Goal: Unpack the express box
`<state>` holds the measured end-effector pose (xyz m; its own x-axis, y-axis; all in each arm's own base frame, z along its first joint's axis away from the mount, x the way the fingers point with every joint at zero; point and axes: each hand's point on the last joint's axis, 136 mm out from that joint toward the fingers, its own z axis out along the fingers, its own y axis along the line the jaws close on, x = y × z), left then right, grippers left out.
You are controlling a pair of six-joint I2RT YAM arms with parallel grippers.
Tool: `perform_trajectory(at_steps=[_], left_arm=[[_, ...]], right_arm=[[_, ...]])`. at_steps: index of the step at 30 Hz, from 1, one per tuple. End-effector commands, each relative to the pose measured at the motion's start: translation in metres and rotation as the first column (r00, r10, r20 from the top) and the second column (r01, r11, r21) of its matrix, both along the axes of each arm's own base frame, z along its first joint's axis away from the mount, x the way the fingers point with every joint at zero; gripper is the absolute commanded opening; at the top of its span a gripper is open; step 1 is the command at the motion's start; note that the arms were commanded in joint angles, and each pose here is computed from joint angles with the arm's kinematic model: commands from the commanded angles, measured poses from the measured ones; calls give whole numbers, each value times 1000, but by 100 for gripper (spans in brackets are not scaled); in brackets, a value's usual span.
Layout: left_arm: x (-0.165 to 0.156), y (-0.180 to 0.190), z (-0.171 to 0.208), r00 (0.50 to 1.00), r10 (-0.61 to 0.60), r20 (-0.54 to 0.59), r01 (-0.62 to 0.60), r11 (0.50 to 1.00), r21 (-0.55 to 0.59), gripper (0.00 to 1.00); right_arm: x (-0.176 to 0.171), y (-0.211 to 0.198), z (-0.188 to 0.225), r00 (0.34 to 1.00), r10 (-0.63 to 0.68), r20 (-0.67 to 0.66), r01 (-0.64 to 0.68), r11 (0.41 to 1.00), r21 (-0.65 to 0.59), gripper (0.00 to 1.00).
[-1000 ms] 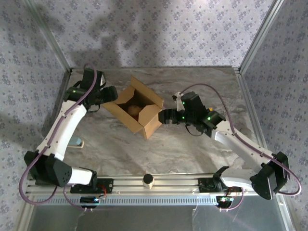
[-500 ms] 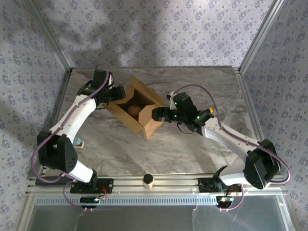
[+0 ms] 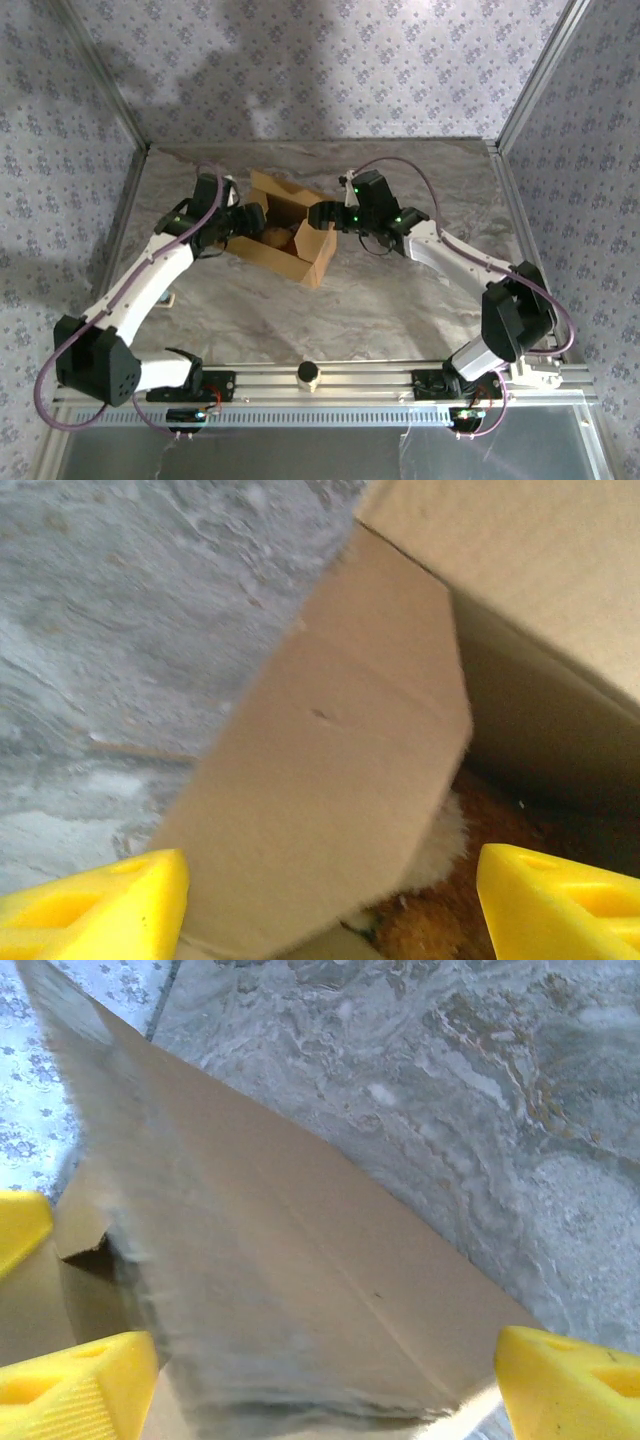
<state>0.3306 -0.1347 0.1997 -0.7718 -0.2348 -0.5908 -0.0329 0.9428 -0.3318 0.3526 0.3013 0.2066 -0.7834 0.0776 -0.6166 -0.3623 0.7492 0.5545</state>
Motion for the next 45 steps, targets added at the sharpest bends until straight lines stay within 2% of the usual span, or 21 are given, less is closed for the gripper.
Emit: perform_trajectory(at_steps=[1, 6, 11, 16, 27, 32, 39, 45], left_arm=[[-17, -7, 2, 1000, 3, -22, -3, 999, -35, 76], [-31, 4, -1, 997, 4, -73, -1, 999, 39, 77], [-25, 13, 5, 997, -12, -79, 24, 988, 150, 78], [-9, 14, 9, 996, -42, -82, 62, 965, 255, 77], [7, 1, -1, 988, -122, -98, 150, 919, 364, 77], [11, -4, -9, 985, -137, -107, 172, 870, 463, 77], [16, 18, -15, 993, -50, -109, 105, 791, 603, 76], [17, 27, -6, 997, -17, -78, 63, 771, 633, 77]], right_arm=[[4, 6, 15, 998, 56, 33, -56, 998, -16, 88], [1, 0, 9, 998, 49, 41, -45, 994, -98, 88], [-9, -5, 1, 999, 28, 41, -20, 984, -176, 88], [-17, -2, -1, 999, 26, 34, -19, 983, -183, 88], [-28, 10, 7, 999, 11, 50, 0, 976, -217, 89], [-32, 14, -5, 1000, 3, 21, 2, 971, -238, 89], [-33, 14, -14, 1000, -5, 7, 7, 964, -265, 89], [-34, 11, -24, 1000, -15, -8, 12, 954, -300, 89]])
